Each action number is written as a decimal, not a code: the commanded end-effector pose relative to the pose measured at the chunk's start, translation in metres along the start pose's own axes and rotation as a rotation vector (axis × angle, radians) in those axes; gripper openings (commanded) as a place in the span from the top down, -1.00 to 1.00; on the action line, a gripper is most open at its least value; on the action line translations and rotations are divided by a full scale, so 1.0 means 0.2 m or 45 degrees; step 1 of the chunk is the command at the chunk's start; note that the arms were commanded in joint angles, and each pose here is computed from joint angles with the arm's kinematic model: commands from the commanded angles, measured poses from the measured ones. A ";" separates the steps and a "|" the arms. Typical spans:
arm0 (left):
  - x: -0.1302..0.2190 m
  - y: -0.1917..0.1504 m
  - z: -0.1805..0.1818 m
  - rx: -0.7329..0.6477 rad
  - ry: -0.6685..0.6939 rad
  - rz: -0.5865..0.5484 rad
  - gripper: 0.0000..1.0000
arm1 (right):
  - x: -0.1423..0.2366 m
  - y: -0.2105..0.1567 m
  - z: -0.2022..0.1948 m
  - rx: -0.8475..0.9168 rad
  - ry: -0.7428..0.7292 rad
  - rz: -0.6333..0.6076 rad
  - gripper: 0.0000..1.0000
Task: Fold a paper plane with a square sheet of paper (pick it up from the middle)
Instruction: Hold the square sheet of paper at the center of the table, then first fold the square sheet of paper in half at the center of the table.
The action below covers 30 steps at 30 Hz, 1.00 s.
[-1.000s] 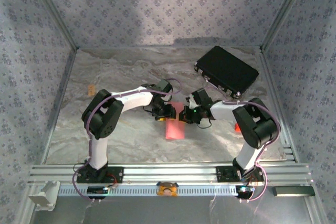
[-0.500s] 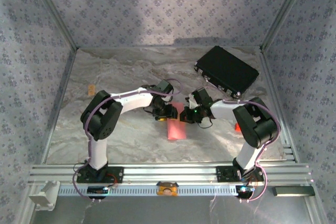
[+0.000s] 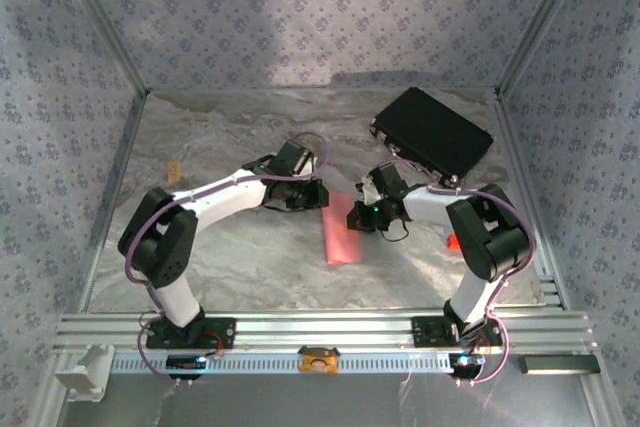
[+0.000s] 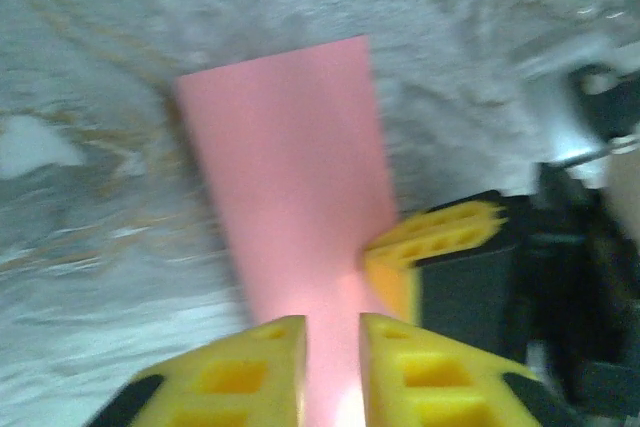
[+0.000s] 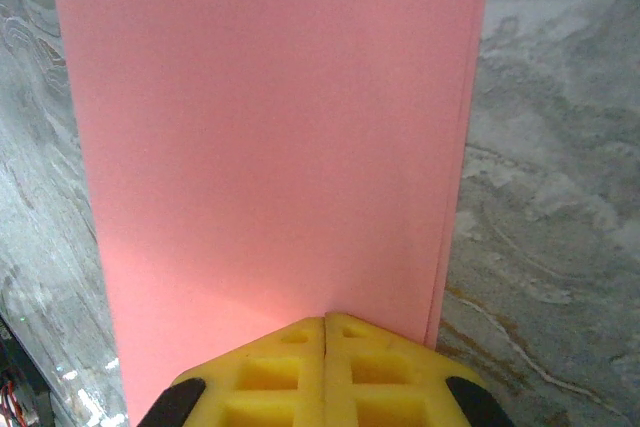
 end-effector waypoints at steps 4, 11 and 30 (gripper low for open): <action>-0.11 0.00 -0.04 0.013 -0.226 0.067 1.00 | -0.04 -0.06 -0.14 -0.089 -0.159 0.058 1.00; -0.19 -0.04 0.00 0.049 -0.239 0.108 1.00 | -0.04 -0.06 -0.15 -0.100 -0.168 0.060 1.00; -0.33 -0.23 0.28 0.113 -0.098 0.205 1.00 | -0.05 -0.07 -0.16 -0.119 -0.181 0.064 1.00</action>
Point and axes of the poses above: each hand's point on the last joint's axis, 136 mm out from that joint toward the fingers, its own x axis back along the fingers, its own z axis along the line the jaws close on, y = z × x, the point moved 7 cm from there along x, back along the fingers, and after that the axes turned 11 degrees about -x, right-handed, at the moved point
